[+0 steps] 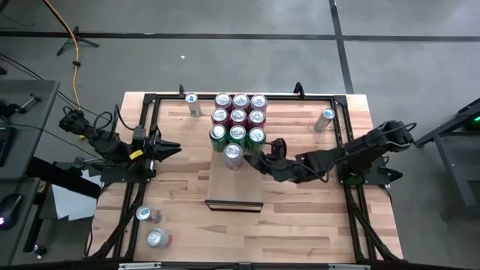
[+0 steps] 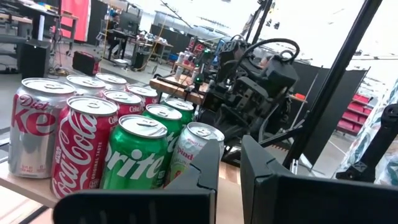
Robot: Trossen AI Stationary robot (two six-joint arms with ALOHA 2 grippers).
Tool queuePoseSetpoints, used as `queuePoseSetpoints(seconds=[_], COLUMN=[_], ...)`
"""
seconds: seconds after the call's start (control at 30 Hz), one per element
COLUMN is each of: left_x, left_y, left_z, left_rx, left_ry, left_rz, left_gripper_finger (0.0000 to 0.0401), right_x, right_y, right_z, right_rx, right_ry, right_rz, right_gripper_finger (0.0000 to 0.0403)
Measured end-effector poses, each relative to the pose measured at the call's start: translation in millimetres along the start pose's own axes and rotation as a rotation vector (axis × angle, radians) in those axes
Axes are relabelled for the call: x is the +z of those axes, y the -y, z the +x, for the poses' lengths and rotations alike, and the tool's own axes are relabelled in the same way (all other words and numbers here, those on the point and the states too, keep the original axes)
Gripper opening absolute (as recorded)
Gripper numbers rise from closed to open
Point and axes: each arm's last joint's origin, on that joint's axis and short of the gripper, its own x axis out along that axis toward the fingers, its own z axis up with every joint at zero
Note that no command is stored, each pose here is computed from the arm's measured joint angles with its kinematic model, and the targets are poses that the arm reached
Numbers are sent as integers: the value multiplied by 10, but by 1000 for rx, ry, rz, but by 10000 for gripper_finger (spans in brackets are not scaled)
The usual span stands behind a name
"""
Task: Place canned beverage on shelf
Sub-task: Put the bottom right pink white soda can on the shelf
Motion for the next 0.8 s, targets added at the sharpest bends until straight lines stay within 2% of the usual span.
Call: queuePoseSetpoints(seconds=[0.47, 0.8], left_x=[0, 0], left_y=[0, -3], left_z=[0, 0], left_rx=[-1, 9], left_ry=[0, 2], left_rz=[-1, 8], left_gripper_finger=[0, 0], right_x=[157, 141], right_y=[-53, -59], right_z=[135, 178], right_rx=[25, 45], right_ry=[-44, -80], right_rz=[1, 15], right_gripper_finger=[0, 0])
